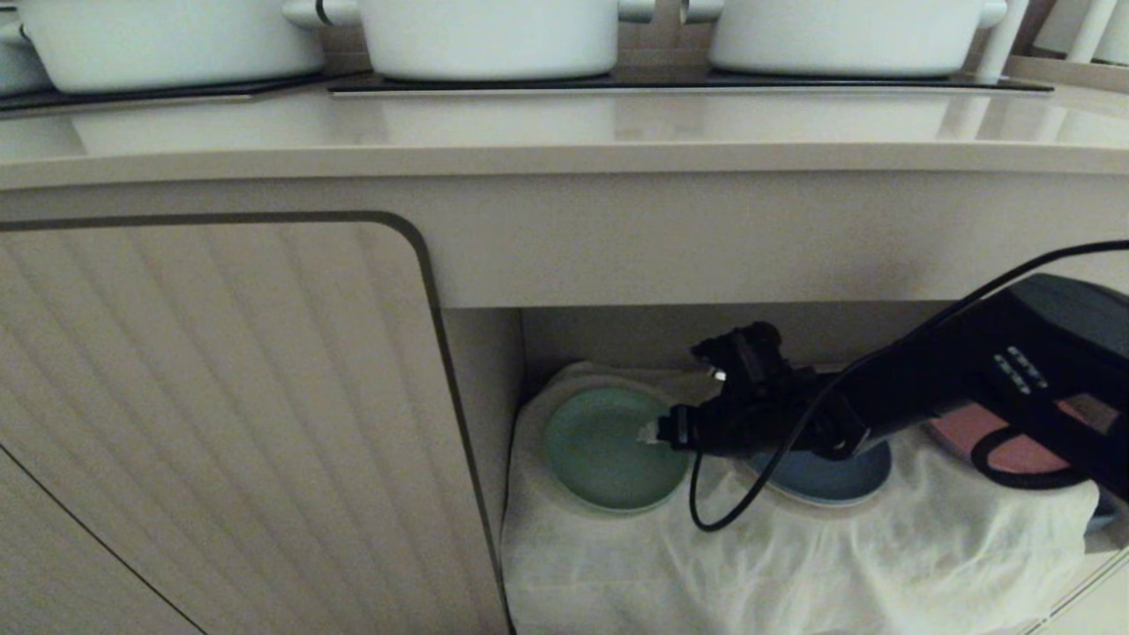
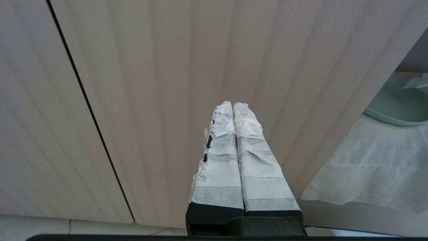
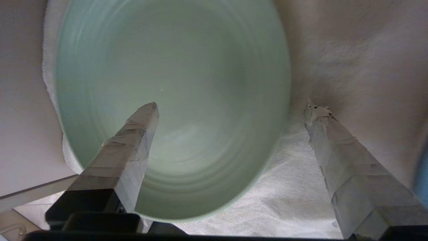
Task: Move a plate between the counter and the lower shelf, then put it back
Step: Pick up the plate in the cupboard
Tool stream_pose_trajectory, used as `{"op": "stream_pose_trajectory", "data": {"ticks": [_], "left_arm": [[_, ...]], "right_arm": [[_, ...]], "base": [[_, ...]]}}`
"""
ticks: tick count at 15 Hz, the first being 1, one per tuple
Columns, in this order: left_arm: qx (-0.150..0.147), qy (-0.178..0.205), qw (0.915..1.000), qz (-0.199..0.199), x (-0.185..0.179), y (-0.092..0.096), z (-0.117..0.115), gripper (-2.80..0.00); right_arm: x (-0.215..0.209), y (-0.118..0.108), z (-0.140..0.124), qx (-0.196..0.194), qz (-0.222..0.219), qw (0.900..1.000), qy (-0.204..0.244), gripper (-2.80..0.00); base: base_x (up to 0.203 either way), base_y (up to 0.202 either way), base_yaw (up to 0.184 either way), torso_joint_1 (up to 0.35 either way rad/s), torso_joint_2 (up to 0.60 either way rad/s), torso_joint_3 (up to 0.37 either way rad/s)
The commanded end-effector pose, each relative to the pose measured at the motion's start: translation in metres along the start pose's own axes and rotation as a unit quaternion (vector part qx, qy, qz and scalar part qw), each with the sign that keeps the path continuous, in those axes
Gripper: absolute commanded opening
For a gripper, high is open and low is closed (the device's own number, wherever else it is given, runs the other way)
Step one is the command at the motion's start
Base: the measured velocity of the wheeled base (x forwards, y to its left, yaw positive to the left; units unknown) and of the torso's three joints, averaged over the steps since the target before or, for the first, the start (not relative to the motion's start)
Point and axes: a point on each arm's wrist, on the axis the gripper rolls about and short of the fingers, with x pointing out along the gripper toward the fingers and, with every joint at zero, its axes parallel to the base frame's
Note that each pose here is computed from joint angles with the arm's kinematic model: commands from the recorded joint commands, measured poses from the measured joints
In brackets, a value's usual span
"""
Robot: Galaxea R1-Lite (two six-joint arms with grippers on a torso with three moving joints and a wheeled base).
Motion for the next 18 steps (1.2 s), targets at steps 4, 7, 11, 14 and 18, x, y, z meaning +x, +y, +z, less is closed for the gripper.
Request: {"op": "stream_pose_trajectory", "data": {"ticks": [4, 7, 11, 14, 18], "left_arm": [[-0.001, 0.000, 1.0000, 0.000, 0.000, 0.000, 0.000, -2.80], [-0.001, 0.000, 1.0000, 0.000, 0.000, 0.000, 0.000, -2.80], [-0.001, -0.001, 1.0000, 0.000, 0.000, 0.000, 0.000, -2.80], [-0.001, -0.001, 1.0000, 0.000, 0.000, 0.000, 0.000, -2.80], [-0.001, -0.001, 1.0000, 0.000, 0.000, 0.000, 0.000, -2.80]], "right_arm": [[0.010, 0.005, -0.007, -0.001, 0.003, 1.000, 0.009, 0.00], [0.014, 0.005, -0.007, -0.001, -0.006, 1.000, 0.006, 0.00], [0.020, 0.008, -0.006, -0.004, -0.006, 1.000, 0.004, 0.00], [0.021, 0.012, -0.006, 0.003, -0.002, 1.000, 0.002, 0.00], [0.020, 0.018, -0.004, 0.012, 0.004, 1.000, 0.000, 0.00]], "base": [[0.000, 0.000, 0.000, 0.000, 0.00, 0.000], [0.000, 0.000, 0.000, 0.000, 0.00, 0.000], [0.000, 0.000, 0.000, 0.000, 0.00, 0.000], [0.000, 0.000, 0.000, 0.000, 0.00, 0.000], [0.000, 0.000, 0.000, 0.000, 0.00, 0.000]]}}
